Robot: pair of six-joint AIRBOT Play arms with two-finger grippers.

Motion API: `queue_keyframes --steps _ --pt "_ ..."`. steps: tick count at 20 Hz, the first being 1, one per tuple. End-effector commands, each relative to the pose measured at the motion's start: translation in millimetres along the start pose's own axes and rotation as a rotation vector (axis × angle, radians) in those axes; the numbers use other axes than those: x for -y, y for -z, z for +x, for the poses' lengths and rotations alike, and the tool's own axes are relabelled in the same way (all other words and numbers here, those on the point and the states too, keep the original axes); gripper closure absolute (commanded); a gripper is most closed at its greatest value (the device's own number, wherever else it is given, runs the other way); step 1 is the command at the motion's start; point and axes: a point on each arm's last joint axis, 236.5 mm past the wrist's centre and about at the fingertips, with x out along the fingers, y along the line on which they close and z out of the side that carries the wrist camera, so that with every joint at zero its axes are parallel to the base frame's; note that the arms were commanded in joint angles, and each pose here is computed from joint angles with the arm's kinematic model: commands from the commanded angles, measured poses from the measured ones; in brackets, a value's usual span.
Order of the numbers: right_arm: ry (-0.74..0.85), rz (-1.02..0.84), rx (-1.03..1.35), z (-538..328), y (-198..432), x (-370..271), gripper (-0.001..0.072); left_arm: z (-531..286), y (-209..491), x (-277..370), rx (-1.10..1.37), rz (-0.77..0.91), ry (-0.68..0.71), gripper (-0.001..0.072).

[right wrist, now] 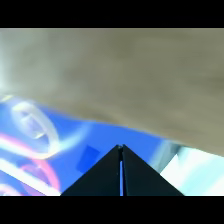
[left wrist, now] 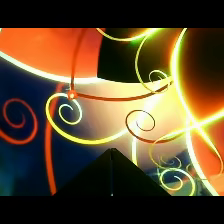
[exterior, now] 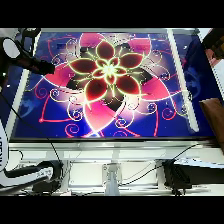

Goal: Fold the clothes and pants, and hang the long-sleeved shirts on hangers.

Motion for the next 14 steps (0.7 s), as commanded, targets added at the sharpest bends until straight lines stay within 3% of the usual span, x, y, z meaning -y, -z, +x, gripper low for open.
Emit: queue_keyframes --steps 1,5,8,14 --pt "-0.091 -0.292 -0.023 13.1 31.1 -116.9 0.0704 -0.3 -0.1 -0.1 0.001 0.0 -0.001 0.0692" --pt "-0.035 -0.747 0.003 22.6 99.4 -229.4 0.0704 -0.3 -0.1 -0.1 0.001 0.0 -0.001 0.0692" --pt "0.034 -0.979 0.091 5.3 128.1 -274.9 0.0704 -0.3 0.0 -0.1 0.0 0.0 0.0 0.0692" --pt "-0.029 -1.087 0.154 -28.5 171.7 -311.3 0.0703 -0.3 0.0 -0.1 0.0 0.0 0.0 0.0692"
